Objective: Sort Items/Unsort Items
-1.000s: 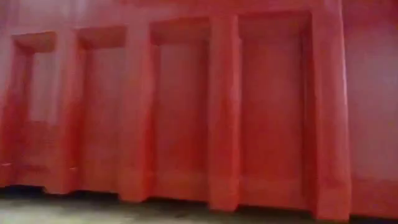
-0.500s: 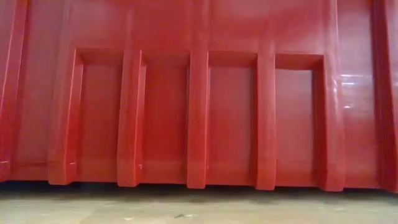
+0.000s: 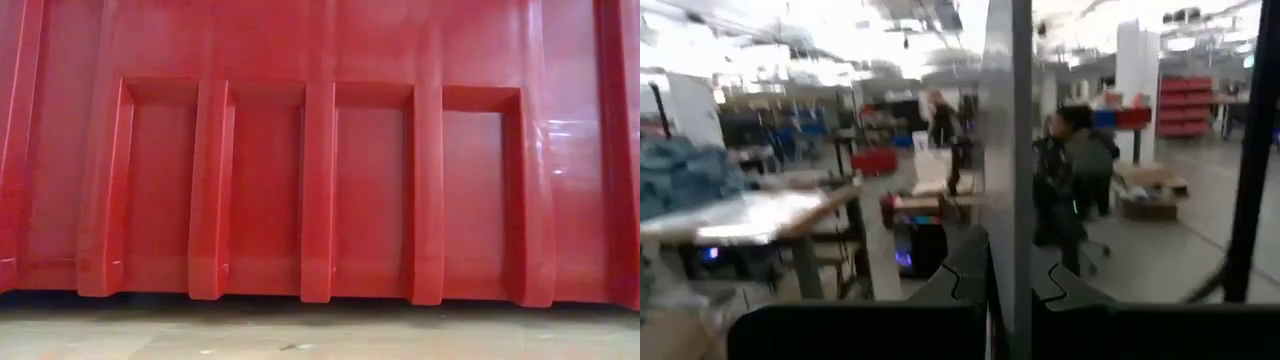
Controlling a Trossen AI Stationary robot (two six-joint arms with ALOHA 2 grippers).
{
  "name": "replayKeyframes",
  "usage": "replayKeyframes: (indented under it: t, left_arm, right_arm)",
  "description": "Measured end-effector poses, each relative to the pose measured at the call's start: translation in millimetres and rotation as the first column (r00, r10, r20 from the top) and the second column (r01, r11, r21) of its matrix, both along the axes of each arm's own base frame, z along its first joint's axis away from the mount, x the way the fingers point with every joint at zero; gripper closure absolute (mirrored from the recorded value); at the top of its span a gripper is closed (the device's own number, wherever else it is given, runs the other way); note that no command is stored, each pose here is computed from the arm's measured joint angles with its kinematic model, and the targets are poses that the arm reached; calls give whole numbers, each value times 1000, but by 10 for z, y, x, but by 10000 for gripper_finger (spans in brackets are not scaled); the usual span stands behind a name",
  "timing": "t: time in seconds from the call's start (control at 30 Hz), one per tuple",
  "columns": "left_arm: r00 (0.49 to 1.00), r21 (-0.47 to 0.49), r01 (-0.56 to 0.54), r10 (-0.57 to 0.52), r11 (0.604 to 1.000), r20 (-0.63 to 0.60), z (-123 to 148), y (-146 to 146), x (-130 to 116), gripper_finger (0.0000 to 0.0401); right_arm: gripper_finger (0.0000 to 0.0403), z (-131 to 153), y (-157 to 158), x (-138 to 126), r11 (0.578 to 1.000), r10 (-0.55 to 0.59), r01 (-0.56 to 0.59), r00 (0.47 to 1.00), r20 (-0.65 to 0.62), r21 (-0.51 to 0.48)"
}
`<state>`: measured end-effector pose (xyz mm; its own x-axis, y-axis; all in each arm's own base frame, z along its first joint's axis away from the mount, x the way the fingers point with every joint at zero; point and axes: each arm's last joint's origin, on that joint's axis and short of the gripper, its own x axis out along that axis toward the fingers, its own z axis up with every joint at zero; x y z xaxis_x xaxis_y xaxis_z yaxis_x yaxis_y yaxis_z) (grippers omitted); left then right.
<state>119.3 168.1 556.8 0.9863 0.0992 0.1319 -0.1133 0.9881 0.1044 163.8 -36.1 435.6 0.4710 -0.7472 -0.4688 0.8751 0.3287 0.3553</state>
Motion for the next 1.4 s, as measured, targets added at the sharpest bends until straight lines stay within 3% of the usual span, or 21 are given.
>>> replayKeyframes:
  t: [0.13, 0.3, 0.43, 0.6, 0.73, 0.83, 0.9, 1.03, 1.13, 1.2, 1.3, 1.4]
  left_arm:
    - [995, -29, -3, 0, 1000, -101, -191, -123, -55, 400]
    - [992, -98, 25, -37, 995, -118, -542, -264, -123, 400]
    - [994, -171, 62, -76, 983, -74, -887, -306, -138, 400]
    - [991, -277, 123, -105, 953, 80, -1218, -254, -64, 400]
    - [980, -325, 139, -82, 935, 183, -1427, -204, 51, 401]
    - [976, -337, 103, -30, 936, 215, -1479, -178, 94, 401]
    - [975, -349, 83, -4, 933, 222, -1486, -160, 106, 401]
    - [972, -396, 100, -5, 913, 235, -1486, -168, 125, 401]
    - [968, -424, 156, -52, 892, 246, -1473, -204, 150, 401]
    - [960, -432, 212, -105, 877, 259, -1449, -244, 166, 401]
    - [948, -420, 260, -147, 869, 281, -1414, -290, 180, 401]
    - [943, -407, 273, -159, 872, 293, -1395, -311, 183, 401]
  right_arm:
    - [403, 167, 96, -61, 995, 91, -90, 996, 18, -35]
    - [403, 258, 198, -48, 973, 231, -230, 972, 34, -37]
    - [402, 286, 220, -50, 956, 293, -292, 956, 29, -33]
    - [395, 307, 183, -44, 956, 284, -282, 959, 9, -74]
    - [352, 311, 108, -45, 953, 287, -288, 958, -26, -89]
    - [304, 317, 29, -80, 932, 343, -350, 936, -83, -98]
    - [270, 344, -48, -126, 918, 384, -387, 922, -52, -81]
    - [207, 467, -168, -138, 811, 579, -569, 814, 50, -138]
    - [175, 527, -246, -140, 714, 676, -656, 737, -7, -246]
    - [164, 533, -298, -161, 692, 681, -667, 730, -55, -278]
    - [160, 535, -371, -188, 694, 675, -661, 735, -61, -285]
    - [160, 573, -388, -191, 651, 732, -697, 681, 6, -299]
